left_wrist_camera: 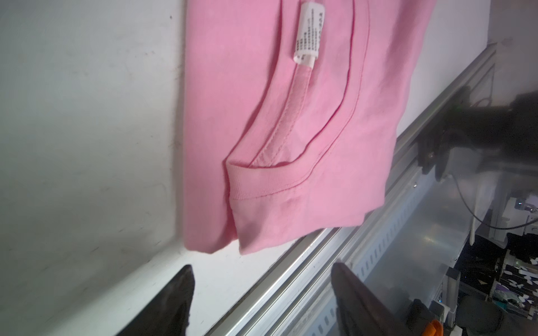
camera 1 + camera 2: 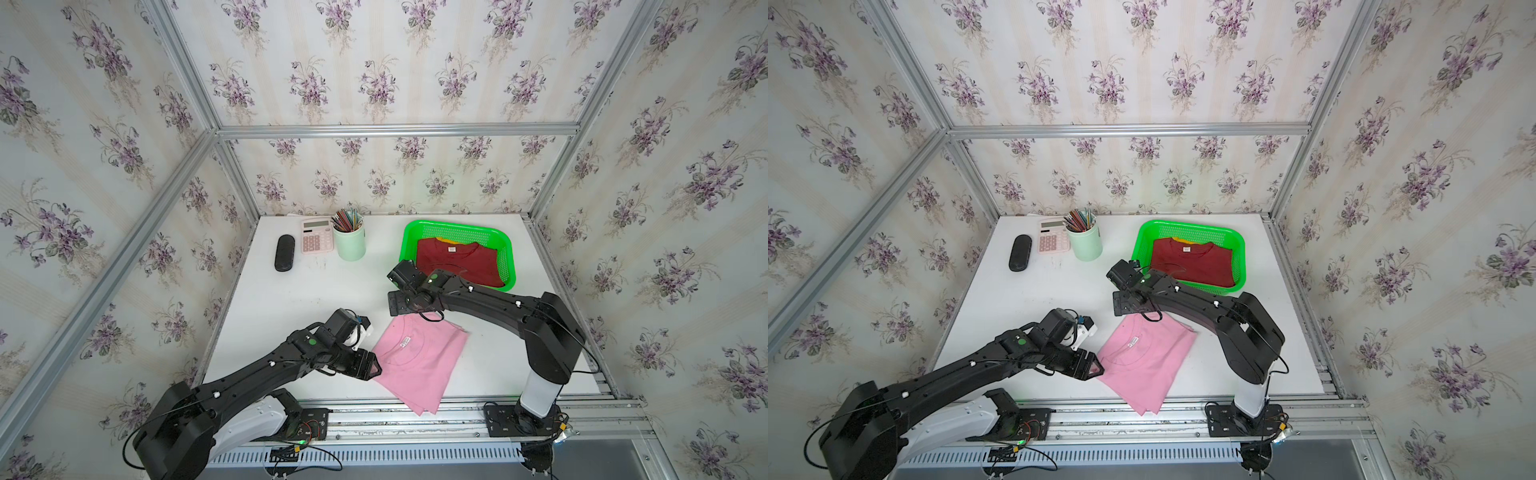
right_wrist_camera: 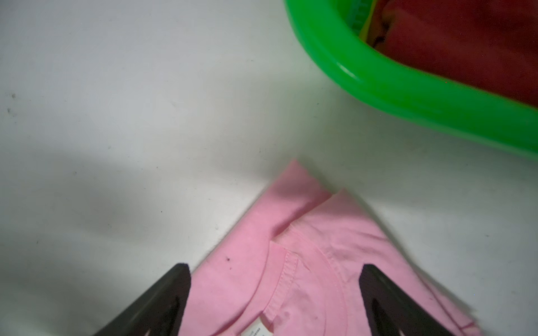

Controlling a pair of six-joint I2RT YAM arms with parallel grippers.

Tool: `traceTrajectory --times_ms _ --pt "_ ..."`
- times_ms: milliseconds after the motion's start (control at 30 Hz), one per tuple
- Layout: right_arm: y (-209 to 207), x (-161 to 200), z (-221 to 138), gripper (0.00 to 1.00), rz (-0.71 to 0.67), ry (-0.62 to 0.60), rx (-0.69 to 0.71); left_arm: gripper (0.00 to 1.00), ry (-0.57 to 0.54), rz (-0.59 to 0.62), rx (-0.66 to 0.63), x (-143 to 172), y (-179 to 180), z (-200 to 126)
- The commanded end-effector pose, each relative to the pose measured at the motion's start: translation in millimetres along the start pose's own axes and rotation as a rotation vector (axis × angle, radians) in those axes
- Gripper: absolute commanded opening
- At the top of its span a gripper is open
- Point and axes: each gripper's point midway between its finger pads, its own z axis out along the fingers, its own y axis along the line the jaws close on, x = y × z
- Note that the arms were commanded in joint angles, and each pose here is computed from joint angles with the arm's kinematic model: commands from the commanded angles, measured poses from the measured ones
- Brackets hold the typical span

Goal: Put the folded t-shirts into the basket
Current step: Pick up the T-shirt from the center of the board.

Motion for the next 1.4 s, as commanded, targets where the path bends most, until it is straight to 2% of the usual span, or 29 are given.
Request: traceTrajectory --times_ms 0,167,367,433,567,633,733,800,933,1033,1067,1367 --pt "-2.8 5.7 8.3 0.94 0.138 0.069 -0.008 0.67 0.034 0.033 -0.005 1.5 -0.3 4.5" --pt "1.0 11.5 30.9 0.93 0.218 0.139 -0.019 0.62 0.065 0.033 -0.104 1.2 15.8 12.0" --pt "-7.5 29.2 51.6 0.92 0.245 0.200 0.036 0.54 0.137 0.038 -0.130 6.6 18.2 22.1" --pt "-17.3 31.7 58.3 0.91 0.234 0.194 0.085 0.43 0.141 0.039 -0.139 6.5 19.9 23.1" --pt "-25.8 39.3 73.3 0.86 0.191 0.213 0.133 0.09 0.162 0.051 -0.142 4.6 19.7 25.8" --pt "-26.8 44.5 80.7 0.83 0.177 0.233 0.143 0.00 0.163 0.056 -0.146 2.2 19.4 26.4" --pt "-30.2 53.1 89.0 0.71 0.172 0.262 0.159 0.00 0.149 0.074 -0.143 -3.2 16.2 26.4" --pt "-32.0 56.7 91.0 0.59 0.170 0.268 0.162 0.00 0.129 0.095 -0.129 -7.3 11.2 25.1" --pt "-28.3 50.1 86.2 0.21 0.162 0.239 0.133 0.00 0.062 0.172 -0.110 -18.2 -2.0 17.6" --pt "-14.2 30.4 69.3 0.03 0.161 0.170 0.055 0.00 0.002 0.232 -0.103 -25.4 -11.7 8.2" --pt "-7.7 18.7 58.2 0.00 0.163 0.131 0.021 0.00 -0.037 0.254 -0.126 -31.2 -12.1 2.7" --pt "3.8 -35.7 -25.9 0.00 0.282 -0.141 -0.146 0.00 -0.273 0.398 -0.193 -58.8 -37.3 -48.0"
